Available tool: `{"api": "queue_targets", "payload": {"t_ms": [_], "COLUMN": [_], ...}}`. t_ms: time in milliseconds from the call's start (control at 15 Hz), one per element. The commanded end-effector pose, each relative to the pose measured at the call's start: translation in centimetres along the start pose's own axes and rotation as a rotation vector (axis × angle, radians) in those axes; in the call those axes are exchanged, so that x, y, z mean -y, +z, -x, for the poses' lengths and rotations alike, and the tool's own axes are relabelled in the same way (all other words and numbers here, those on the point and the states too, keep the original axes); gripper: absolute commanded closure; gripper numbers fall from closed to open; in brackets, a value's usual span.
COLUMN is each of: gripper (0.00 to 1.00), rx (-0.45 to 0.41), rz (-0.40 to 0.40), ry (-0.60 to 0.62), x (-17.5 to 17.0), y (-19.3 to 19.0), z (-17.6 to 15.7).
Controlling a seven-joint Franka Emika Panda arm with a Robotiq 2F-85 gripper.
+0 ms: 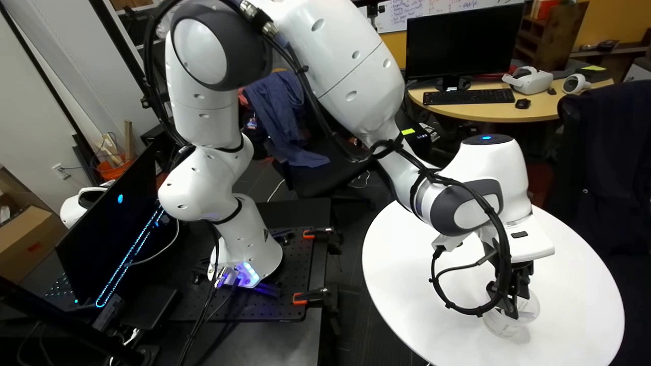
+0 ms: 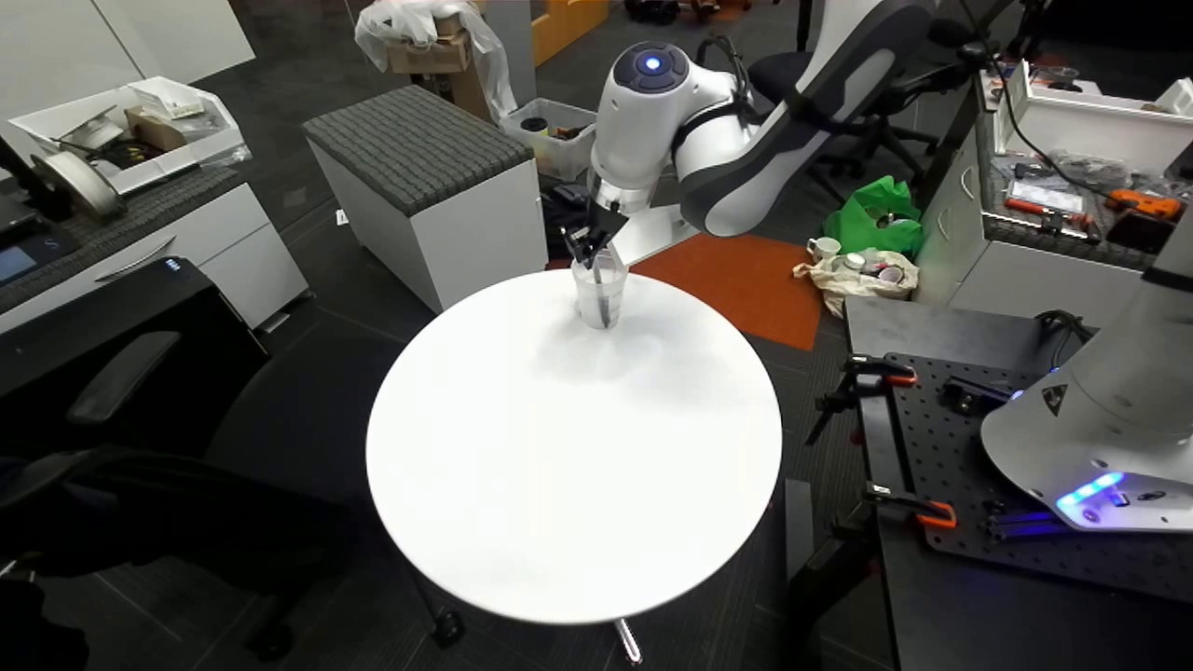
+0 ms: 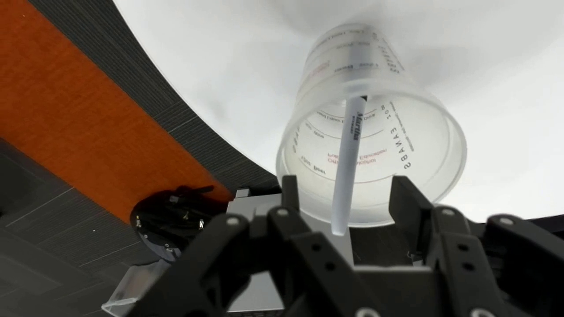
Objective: Put the marker on the table
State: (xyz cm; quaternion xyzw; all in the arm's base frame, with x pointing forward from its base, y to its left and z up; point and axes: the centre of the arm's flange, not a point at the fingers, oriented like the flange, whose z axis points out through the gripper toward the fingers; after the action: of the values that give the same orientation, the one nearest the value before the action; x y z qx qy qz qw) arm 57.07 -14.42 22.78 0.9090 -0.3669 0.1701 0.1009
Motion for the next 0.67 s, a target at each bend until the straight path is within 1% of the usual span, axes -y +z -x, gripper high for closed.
{"api": "queue_targets", "payload": {"t_ms": [0,267,600], "gripper": [0.44,0.43,0.46], "rx": [0.018,0.025,0.024], "rz": [0.025,0.030,0.040], "ry": [-0.015,-0.021,-0.030], "x": [0.58,0.74,1.05], "y": [0.21,0.48,0.65], "z": [-1.24,-1.55,-1.73]}}
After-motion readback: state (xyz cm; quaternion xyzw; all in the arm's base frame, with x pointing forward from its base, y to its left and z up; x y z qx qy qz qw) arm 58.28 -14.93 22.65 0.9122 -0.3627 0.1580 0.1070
